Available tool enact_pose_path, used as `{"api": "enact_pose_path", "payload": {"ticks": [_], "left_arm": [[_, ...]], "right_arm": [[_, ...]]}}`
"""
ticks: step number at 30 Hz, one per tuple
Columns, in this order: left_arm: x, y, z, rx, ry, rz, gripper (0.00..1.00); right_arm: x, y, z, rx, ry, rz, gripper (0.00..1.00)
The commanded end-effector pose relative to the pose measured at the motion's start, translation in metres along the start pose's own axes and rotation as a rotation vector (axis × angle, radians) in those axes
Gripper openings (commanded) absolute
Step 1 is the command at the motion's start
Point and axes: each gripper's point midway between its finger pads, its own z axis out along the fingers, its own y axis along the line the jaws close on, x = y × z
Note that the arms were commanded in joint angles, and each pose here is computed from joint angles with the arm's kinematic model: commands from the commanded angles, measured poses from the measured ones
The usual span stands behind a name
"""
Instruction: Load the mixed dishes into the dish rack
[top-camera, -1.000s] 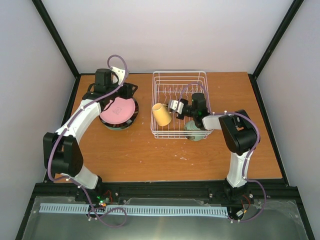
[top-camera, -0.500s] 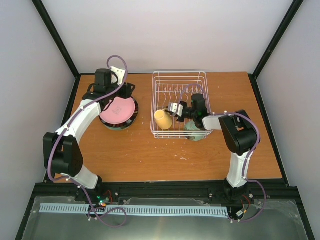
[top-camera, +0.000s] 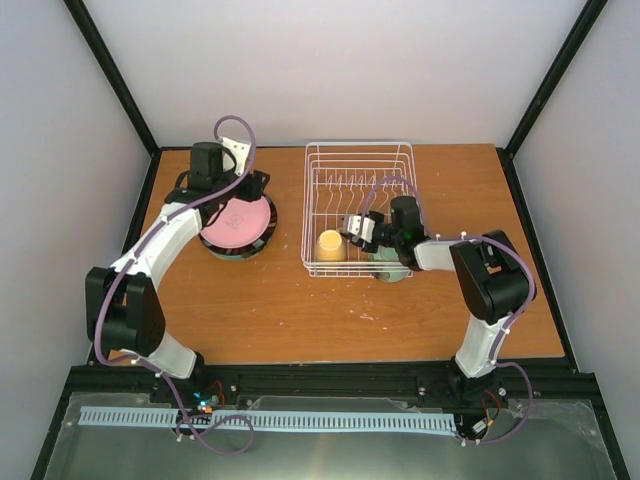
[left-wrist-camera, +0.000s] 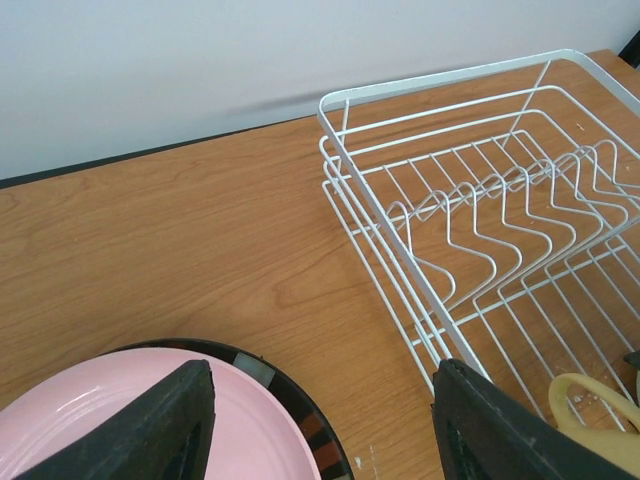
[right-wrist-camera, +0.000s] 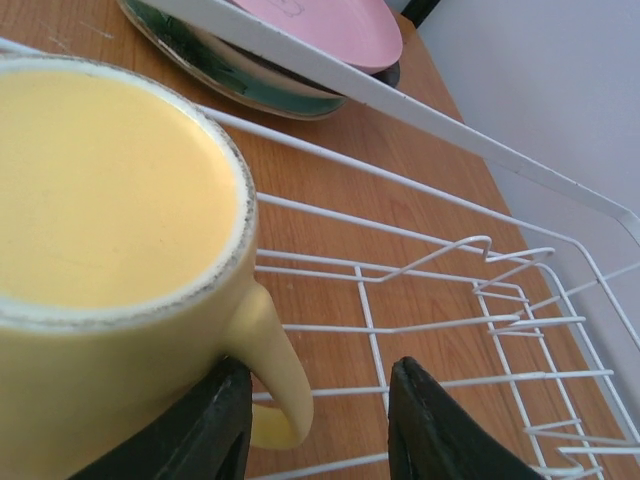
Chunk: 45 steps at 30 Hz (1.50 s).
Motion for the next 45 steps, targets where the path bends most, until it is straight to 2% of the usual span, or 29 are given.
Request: {"api": "enact_pose_path", "payload": {"ticks": [1,11,18,23,28,32,34,38,42,45], "left_arm": [[-0.015,0.0,-0.015,-0.014,-0.057,0.01,0.61],[-0.009,0.014,-0.025,-0.099,-0.032,0.004,0.62],[0.032,0.055,-0.039,-0.094,0.032,-0.154,0.61],[0.069,0.082,-0.045,-0.096,0.106,-0.277,0.61],[0.099,0.093,-0.042,-0.145,0.164,-0.313,0.58],[0.12,0.105,-0.037,-0.199,0.22,-0.329,0.57],[0.127,0.111,-0.035,-0.207,0.242,-0.344,0.55],[0.129,0.125,-0.037,-0.207,0.242,-0.39,0.54],[0.122,0.139,-0.045,-0.174,0.203,-0.443,0.54],[0.126,0.14,-0.044,-0.136,0.211,-0.457,0.54]], "right_arm": [[-0.007,-0.009,-0.011,0.038,0.01,-0.054,0.38],[0.002,-0.009,-0.026,0.06,0.079,-0.098,0.39],[0.008,-0.029,-0.04,0.15,0.149,-0.131,0.39],[0.006,-0.069,-0.054,0.332,0.176,-0.083,0.38],[-0.012,-0.13,-0.075,0.582,0.138,0.096,0.38],[-0.031,-0.16,-0.078,0.591,0.106,0.285,0.33],[-0.033,-0.174,-0.075,0.573,0.13,0.458,0.33],[-0.043,-0.18,-0.066,0.469,0.156,0.697,0.31],[-0.047,-0.169,-0.052,0.316,0.207,0.836,0.25],[-0.053,-0.157,-0.047,0.242,0.202,0.882,0.2]]}}
